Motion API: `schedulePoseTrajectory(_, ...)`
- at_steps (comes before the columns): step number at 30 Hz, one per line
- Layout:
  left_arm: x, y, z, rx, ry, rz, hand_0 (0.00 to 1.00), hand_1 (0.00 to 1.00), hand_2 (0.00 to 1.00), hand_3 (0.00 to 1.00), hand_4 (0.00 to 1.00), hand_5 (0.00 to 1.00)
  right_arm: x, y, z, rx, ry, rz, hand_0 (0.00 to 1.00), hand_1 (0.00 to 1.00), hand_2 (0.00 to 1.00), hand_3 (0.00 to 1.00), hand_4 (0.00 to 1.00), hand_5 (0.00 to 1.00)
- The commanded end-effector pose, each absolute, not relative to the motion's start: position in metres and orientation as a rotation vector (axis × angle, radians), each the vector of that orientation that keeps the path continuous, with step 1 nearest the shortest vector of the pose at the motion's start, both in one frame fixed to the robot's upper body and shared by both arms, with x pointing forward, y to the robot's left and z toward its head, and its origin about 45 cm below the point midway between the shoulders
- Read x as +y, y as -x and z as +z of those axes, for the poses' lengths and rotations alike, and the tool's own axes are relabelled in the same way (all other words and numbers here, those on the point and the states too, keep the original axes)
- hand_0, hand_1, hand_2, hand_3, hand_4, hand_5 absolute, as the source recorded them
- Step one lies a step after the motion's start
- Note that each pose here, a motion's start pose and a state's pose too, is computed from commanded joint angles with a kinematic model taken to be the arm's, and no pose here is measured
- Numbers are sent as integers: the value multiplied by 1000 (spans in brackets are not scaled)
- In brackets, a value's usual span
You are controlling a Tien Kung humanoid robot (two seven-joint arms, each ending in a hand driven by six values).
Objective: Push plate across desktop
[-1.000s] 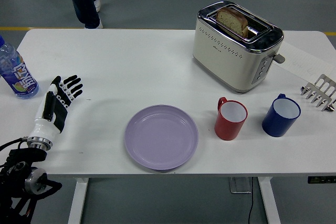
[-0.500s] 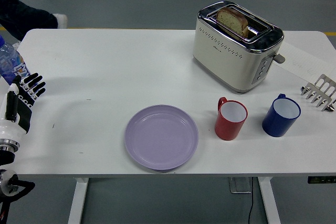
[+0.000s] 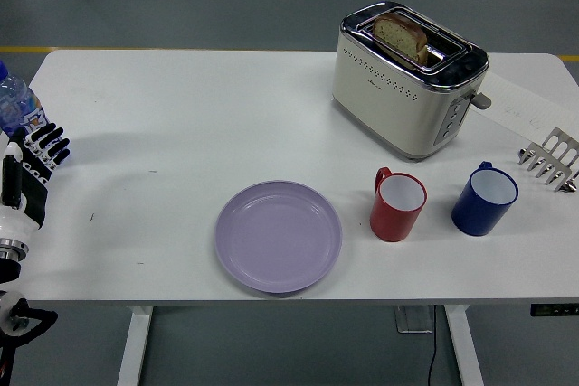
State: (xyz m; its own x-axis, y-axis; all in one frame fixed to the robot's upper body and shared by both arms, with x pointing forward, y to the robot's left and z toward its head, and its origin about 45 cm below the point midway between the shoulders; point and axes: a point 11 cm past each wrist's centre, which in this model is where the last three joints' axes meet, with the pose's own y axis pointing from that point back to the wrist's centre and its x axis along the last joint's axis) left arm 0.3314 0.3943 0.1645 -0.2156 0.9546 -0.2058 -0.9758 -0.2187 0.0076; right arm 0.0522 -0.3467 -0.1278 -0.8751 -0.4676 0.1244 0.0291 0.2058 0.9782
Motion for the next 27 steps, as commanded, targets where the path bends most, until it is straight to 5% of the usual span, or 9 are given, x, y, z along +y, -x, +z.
schedulePoseTrajectory(27, 396, -329, 160, 194, 98, 1734, 800, 771, 762, 705, 580, 998, -347, -50, -128, -2095, -397, -1713, 568, 476, 621, 630, 409, 587)
